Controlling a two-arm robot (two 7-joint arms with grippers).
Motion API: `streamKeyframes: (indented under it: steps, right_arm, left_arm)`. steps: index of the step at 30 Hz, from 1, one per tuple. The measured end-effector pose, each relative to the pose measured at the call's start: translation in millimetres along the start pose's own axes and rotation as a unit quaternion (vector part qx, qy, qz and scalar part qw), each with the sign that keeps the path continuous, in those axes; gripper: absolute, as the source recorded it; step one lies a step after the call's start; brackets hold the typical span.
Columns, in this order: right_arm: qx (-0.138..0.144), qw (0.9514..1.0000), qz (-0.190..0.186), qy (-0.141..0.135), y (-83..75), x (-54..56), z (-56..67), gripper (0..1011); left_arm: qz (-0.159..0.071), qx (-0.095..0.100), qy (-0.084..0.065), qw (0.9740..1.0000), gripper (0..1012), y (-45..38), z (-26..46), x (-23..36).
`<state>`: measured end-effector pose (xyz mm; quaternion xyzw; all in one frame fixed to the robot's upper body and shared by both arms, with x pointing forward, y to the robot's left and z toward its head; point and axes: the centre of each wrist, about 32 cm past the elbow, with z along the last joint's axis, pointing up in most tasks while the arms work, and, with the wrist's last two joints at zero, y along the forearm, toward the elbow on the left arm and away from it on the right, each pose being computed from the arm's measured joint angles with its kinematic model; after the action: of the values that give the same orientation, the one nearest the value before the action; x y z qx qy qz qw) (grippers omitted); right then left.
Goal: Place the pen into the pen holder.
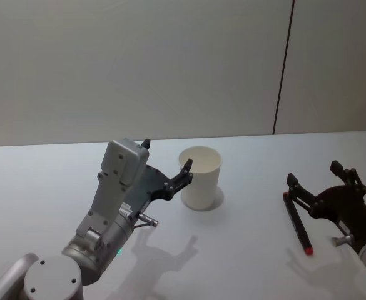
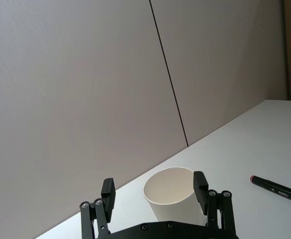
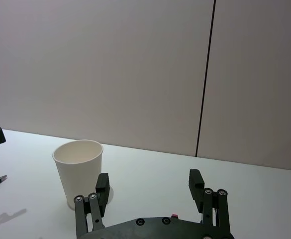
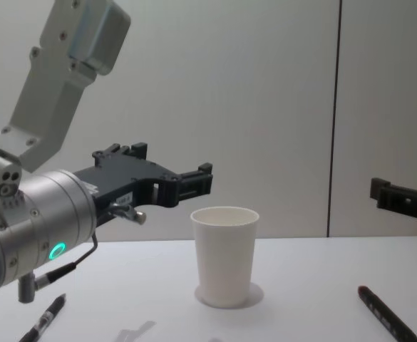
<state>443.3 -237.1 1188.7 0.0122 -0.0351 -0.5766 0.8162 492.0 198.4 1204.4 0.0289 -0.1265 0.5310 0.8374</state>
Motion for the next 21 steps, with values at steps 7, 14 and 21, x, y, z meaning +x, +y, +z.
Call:
streamKeyframes:
  steps: [7, 14, 21]
  right_arm:
    - [0.000, 1.0000, 0.000, 0.000, 0.0, 0.0, 0.0, 1002]
    - [0.000, 1.0000, 0.000, 0.000, 0.0, 0.0, 0.0, 1002]
    - [0.000, 1.0000, 0.000, 0.000, 0.0, 0.0, 0.0, 1002]
  left_arm:
    - [0.000, 0.000, 0.000, 1.0000, 1004, 0.0, 0.0, 0.0]
    - [0.000, 0.000, 0.000, 1.0000, 1004, 0.0, 0.0, 0.0]
    - [0.000, 0.000, 0.000, 1.0000, 1004, 0.0, 0.0, 0.0]
